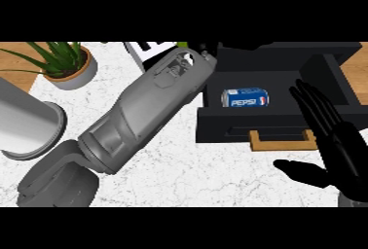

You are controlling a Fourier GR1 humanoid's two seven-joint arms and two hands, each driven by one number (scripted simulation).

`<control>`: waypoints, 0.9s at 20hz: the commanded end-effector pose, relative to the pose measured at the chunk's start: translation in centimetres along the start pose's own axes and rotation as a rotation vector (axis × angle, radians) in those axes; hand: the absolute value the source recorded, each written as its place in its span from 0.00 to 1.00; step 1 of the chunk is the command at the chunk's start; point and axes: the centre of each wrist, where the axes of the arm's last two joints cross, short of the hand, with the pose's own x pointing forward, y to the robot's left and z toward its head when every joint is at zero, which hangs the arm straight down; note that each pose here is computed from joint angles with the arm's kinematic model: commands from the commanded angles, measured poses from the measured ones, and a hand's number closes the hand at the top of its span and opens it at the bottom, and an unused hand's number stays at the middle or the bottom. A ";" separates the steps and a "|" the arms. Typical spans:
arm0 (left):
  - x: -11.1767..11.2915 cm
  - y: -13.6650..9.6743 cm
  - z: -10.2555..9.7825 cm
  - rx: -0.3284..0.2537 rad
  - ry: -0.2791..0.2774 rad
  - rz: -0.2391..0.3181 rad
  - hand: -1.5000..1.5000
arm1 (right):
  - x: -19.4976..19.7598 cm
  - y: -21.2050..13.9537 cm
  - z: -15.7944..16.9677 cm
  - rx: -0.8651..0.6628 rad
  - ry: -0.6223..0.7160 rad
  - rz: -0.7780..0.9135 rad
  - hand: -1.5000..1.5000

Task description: Pick up the can, place it into the drawer and close the drawer

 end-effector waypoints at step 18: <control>0.8 8.6 -1.0 0.014 0.023 -0.016 0.00 | -7.4 10.4 -6.2 -0.008 0.152 0.187 0.00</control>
